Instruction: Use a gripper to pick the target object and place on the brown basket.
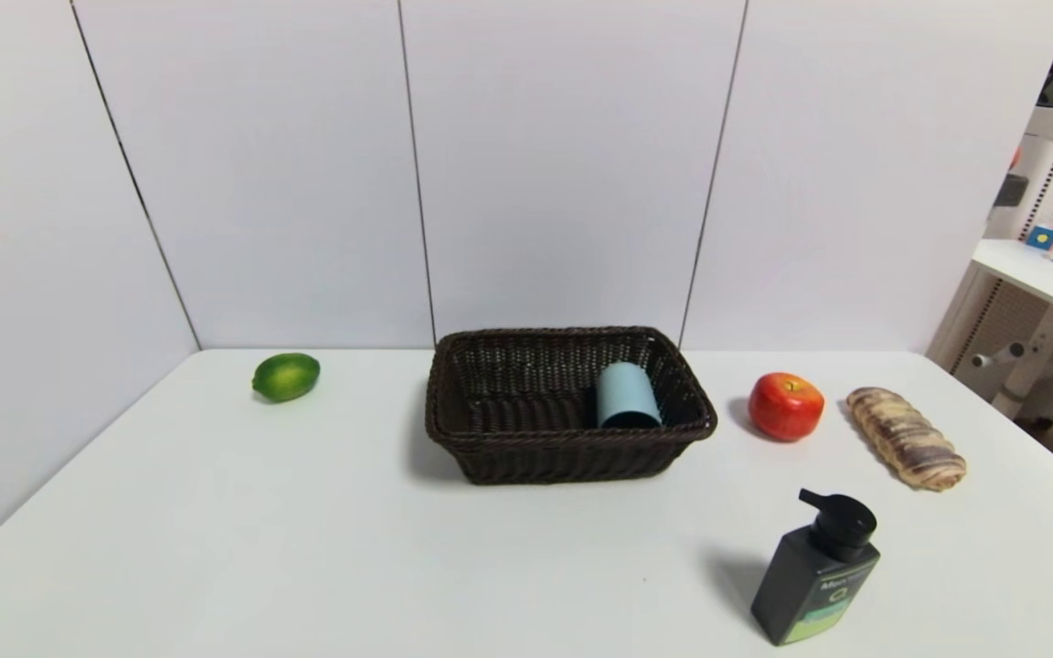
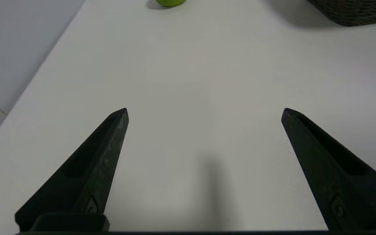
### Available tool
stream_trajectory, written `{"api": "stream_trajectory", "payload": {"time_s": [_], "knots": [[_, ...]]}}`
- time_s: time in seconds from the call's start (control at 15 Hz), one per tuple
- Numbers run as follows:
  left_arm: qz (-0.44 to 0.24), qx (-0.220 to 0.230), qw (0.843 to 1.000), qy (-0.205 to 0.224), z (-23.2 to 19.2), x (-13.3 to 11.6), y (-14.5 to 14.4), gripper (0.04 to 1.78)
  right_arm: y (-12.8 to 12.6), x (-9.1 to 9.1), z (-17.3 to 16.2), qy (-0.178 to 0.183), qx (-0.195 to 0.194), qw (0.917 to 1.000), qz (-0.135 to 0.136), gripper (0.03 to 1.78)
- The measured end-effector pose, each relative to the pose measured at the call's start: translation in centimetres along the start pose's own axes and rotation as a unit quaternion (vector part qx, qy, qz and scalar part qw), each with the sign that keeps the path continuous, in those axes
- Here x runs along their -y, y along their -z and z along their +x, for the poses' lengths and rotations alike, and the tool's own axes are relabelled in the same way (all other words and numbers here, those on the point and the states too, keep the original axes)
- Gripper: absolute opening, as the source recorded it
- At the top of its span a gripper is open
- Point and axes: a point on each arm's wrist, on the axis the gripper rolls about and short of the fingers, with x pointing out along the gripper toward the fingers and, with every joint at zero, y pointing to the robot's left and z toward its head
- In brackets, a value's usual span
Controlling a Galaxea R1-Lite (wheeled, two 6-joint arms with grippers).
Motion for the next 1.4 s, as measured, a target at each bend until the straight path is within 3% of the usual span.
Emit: {"api": "stream_trajectory", "payload": {"time_s": [0.27, 0.67, 1.4], "knots": [[-0.002, 0.004, 1.0, 0.007, -0.7, 0.2, 0.9, 1.69, 0.0, 0.0, 0.0, 0.0, 0.0, 1.0, 0.0, 1.69], [-0.005, 0.081, 0.997, -0.01, -2.1, 0.3, 1.8, 1.69, 0.0, 0.0, 0.0, 0.0, 0.0, 1.0, 0.0, 1.69], [-0.009, 0.093, 0.996, -0.011, -2.2, 0.3, 1.9, 1.69, 0.0, 0.0, 0.0, 0.0, 0.0, 1.0, 0.0, 1.69]]}}
